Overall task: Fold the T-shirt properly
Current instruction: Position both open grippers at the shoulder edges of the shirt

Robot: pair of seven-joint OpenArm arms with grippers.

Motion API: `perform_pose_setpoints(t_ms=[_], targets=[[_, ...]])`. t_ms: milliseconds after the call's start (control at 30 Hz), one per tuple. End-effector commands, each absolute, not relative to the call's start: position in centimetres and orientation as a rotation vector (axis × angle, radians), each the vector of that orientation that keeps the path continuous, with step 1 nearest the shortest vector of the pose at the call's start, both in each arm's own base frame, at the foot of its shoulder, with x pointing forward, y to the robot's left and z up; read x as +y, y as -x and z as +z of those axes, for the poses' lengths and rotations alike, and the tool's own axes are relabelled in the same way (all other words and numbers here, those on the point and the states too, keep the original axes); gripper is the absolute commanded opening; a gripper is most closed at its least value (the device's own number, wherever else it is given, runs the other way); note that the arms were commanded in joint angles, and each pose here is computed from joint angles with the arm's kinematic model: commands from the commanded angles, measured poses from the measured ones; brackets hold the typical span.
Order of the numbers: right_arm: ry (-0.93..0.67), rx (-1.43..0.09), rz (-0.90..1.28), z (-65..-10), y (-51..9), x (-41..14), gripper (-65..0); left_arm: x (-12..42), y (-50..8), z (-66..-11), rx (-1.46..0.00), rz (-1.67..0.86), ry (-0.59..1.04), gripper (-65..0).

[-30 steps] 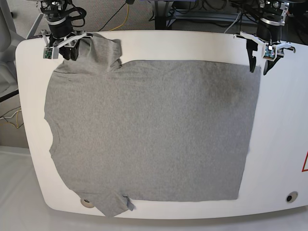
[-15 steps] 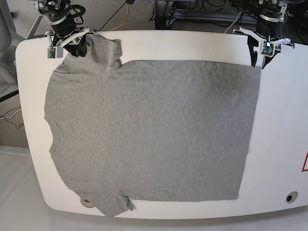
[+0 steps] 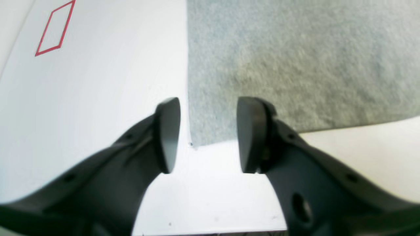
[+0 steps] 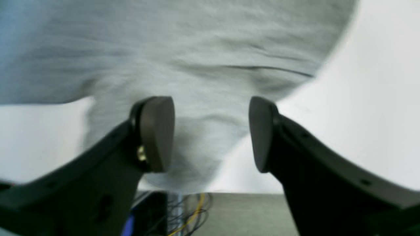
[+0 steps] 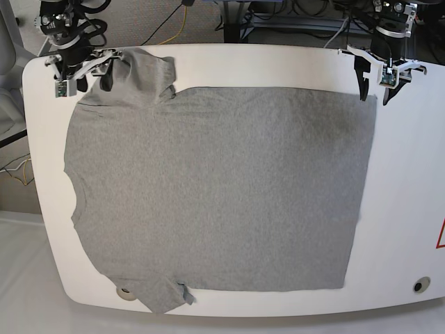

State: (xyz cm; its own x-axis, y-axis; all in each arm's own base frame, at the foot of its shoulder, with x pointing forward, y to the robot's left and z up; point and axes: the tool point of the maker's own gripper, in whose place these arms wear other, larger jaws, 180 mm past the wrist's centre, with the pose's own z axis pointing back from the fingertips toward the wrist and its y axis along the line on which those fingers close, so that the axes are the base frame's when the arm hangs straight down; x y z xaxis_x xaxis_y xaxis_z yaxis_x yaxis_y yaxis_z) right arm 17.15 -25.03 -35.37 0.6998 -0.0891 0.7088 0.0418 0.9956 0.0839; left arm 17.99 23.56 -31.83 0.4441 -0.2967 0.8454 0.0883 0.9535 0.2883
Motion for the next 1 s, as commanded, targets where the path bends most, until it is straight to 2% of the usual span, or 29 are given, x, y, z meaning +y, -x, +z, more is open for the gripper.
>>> perform_pose_setpoints(t_ms=[0, 433, 700, 767, 833, 967], targets=[[-0.051, -0.8, -0.084, -35.1, -17.5, -26.1, -29.2, 23.7, -18.4, -31.0, -1.119, -0.243, -0.221, -36.0], [-0.229, -0.775, -0.234, -37.4, -17.5, -25.7, -27.9, 23.6, -18.9, -30.8, -1.155, -0.237, -0.216, -38.7], [-0.16, -0.764, -0.258, -37.6, -17.4, -25.8, -28.2, 23.7, -19.8, -29.9, -1.196, -0.259, -0.242, -35.1], [-0.136, -0.765, -0.248, -37.7, -17.3, -26.0, -28.7, 23.8, -19.9, -29.8, -1.198, -0.26, -0.24, -34.6], [-0.068, -0.775, -0.213, -37.4, -17.2, -27.1, -32.7, 23.9, -20.2, -29.6, -1.197, -0.272, -0.211, -34.5], [-0.082, -0.807, -0.189, -36.8, -17.6, -26.9, -37.2, 24.1, -20.6, -29.4, -1.195, -0.28, -0.19, -34.4]])
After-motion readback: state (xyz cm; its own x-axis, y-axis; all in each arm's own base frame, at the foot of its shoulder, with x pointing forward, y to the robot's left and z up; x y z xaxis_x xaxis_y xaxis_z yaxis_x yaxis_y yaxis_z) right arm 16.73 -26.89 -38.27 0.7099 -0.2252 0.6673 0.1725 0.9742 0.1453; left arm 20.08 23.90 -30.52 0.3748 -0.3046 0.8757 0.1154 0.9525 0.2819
